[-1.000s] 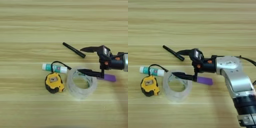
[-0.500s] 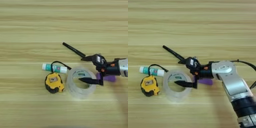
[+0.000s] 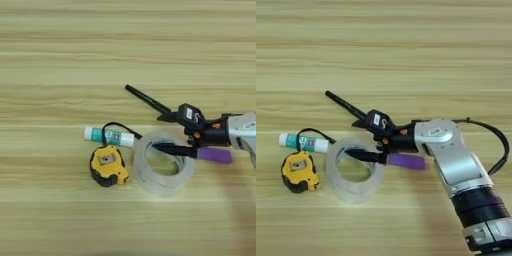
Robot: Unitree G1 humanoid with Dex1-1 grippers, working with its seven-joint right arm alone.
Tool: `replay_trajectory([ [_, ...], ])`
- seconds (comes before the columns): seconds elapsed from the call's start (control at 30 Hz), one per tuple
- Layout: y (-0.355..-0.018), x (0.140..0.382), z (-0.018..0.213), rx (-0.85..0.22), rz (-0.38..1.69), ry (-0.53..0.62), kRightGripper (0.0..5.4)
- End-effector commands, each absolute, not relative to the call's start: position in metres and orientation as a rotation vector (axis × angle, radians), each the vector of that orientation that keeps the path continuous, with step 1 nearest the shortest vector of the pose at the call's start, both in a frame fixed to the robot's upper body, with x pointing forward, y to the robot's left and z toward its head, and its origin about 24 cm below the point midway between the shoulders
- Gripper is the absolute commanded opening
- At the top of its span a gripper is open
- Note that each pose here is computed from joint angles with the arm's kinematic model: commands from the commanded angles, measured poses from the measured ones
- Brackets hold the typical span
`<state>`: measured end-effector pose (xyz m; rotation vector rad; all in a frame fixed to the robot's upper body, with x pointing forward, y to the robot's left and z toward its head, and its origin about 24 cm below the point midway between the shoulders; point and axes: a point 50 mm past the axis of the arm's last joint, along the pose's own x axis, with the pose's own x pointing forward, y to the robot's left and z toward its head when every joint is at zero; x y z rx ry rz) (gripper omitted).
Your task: Move the objects on the table
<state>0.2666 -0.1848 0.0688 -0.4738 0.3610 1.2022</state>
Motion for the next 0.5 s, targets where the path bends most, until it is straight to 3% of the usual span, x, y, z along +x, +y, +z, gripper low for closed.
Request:
replay_trajectory([
  [0.03,-0.1880,0.2784,0.0931,-0.564,1.162,0.284,3.30],
  [0.5,-0.1884,0.2800,0.0936,-0.570,1.161,0.276,1.62],
])
